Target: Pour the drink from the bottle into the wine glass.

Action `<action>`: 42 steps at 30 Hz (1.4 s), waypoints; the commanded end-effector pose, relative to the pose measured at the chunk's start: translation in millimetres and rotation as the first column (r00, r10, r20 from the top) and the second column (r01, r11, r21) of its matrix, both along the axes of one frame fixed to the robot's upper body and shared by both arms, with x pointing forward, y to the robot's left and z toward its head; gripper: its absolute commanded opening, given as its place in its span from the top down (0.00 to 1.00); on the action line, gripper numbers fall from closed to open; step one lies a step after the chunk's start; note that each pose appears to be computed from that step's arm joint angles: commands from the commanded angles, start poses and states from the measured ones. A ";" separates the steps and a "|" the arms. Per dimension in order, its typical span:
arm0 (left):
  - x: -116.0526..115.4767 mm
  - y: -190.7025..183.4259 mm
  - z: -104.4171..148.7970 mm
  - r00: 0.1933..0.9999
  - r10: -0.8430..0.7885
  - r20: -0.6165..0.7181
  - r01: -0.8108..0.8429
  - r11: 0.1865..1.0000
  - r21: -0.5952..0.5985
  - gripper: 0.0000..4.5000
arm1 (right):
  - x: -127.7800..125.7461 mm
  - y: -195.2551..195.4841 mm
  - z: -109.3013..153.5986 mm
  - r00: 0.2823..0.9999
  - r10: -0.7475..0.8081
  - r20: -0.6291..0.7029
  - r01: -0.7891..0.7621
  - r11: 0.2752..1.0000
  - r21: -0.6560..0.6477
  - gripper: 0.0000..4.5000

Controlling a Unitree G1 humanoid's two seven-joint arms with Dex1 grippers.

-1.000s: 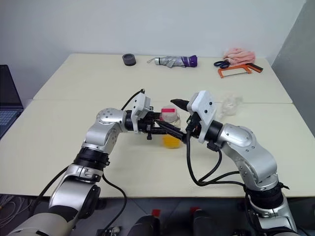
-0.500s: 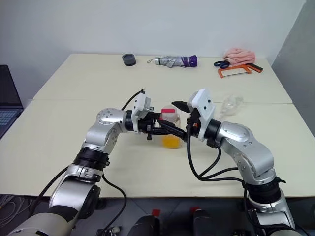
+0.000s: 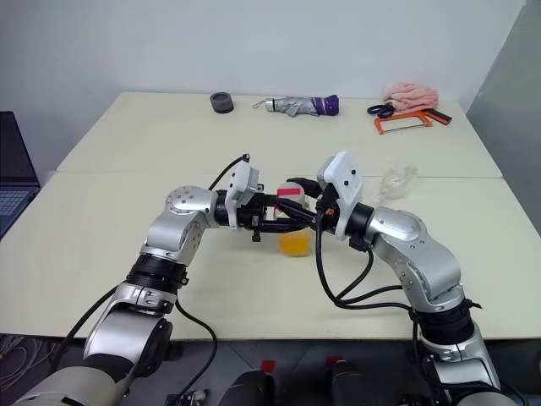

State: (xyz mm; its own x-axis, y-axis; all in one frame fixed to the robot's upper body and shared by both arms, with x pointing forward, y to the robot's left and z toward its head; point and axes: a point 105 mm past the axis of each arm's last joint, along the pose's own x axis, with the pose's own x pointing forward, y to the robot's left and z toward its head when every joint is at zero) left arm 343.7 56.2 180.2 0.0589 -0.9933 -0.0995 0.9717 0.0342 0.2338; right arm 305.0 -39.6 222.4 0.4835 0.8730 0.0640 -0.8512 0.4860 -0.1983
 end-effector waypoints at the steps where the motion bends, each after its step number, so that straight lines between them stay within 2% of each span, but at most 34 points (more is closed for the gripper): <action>1: -5.4 -3.1 11.6 0.998 -0.027 0.054 0.028 1.000 -0.011 0.60 | -7.4 2.5 16.2 0.987 0.010 0.158 -0.004 0.999 -0.036 0.59; 5: -6.2 -3.0 10.9 0.998 -0.026 0.051 0.027 1.000 -0.012 0.60 | -6.4 0.5 14.6 0.945 -0.012 0.327 0.059 0.989 -0.136 0.59; 8: -6.9 -2.2 9.7 0.999 -0.022 0.046 0.023 1.000 -0.015 0.60 | -5.1 -4.6 18.6 0.929 -0.054 0.366 0.093 0.992 -0.088 0.60; 12: -7.1 -0.5 8.1 0.999 -0.009 0.040 0.010 1.000 -0.019 0.60 | -7.9 -17.9 34.3 0.958 -0.109 0.265 0.083 0.991 0.108 0.61; 17: -4.0 8.4 7.4 0.999 0.045 0.028 -0.044 0.998 -0.035 0.60 | -13.3 -58.1 34.9 0.979 -0.181 0.096 0.154 0.959 0.237 0.61; 19: -2.5 12.1 7.8 0.997 0.068 0.025 -0.067 0.997 -0.042 0.60 | -14.1 -73.4 19.1 0.974 -0.222 0.045 0.210 0.959 0.193 0.61; 22: 1.3 18.0 10.3 0.993 0.111 0.026 -0.109 0.992 -0.058 0.60 | -8.6 -101.4 -26.6 0.939 -0.344 -0.025 0.345 0.937 0.048 0.61; 25: 6.3 26.4 15.5 0.987 0.160 0.032 -0.158 0.985 -0.075 0.60 | 6.2 -152.5 -81.5 0.793 -0.609 -0.020 0.605 0.791 -0.092 0.61; 26: 7.3 28.4 16.9 0.985 0.170 0.033 -0.167 0.983 -0.080 0.60 | 6.8 -160.7 -95.2 0.763 -0.645 -0.045 0.637 0.762 -0.118 0.61; 28: 8.4 30.6 18.4 0.983 0.181 0.034 -0.178 0.981 -0.083 0.60 | 5.4 -164.7 -107.9 0.745 -0.661 -0.093 0.651 0.750 -0.118 0.61; 32: 13.2 38.4 21.6 0.974 0.225 0.036 -0.221 0.971 -0.092 0.60 | -2.4 -158.6 -125.8 0.767 -0.611 -0.195 0.598 0.791 -0.128 0.31; 36: 24.5 55.5 29.8 0.942 0.335 0.036 -0.328 0.935 -0.132 0.60 | -9.9 -159.6 -121.0 0.795 -0.570 -0.208 0.556 0.822 -0.127 0.01; 39: 37.4 75.7 35.7 0.884 0.466 0.044 -0.453 0.876 -0.167 0.60 | -16.8 -158.3 -111.1 0.836 -0.523 -0.166 0.499 0.851 -0.166 0.00; 42: 56.6 108.7 41.0 0.755 0.655 0.032 -0.634 0.742 -0.217 0.60 | -20.3 -132.6 -81.5 0.917 -0.385 -0.107 0.365 0.916 -0.167 0.00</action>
State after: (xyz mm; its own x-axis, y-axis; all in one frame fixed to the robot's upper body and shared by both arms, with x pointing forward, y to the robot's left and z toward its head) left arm 391.6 146.0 197.3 0.6089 -0.7921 0.0423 0.7697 0.6029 0.2097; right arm 286.9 -194.1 108.4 0.8220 0.5268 -0.2165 -0.5608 0.8150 -0.1461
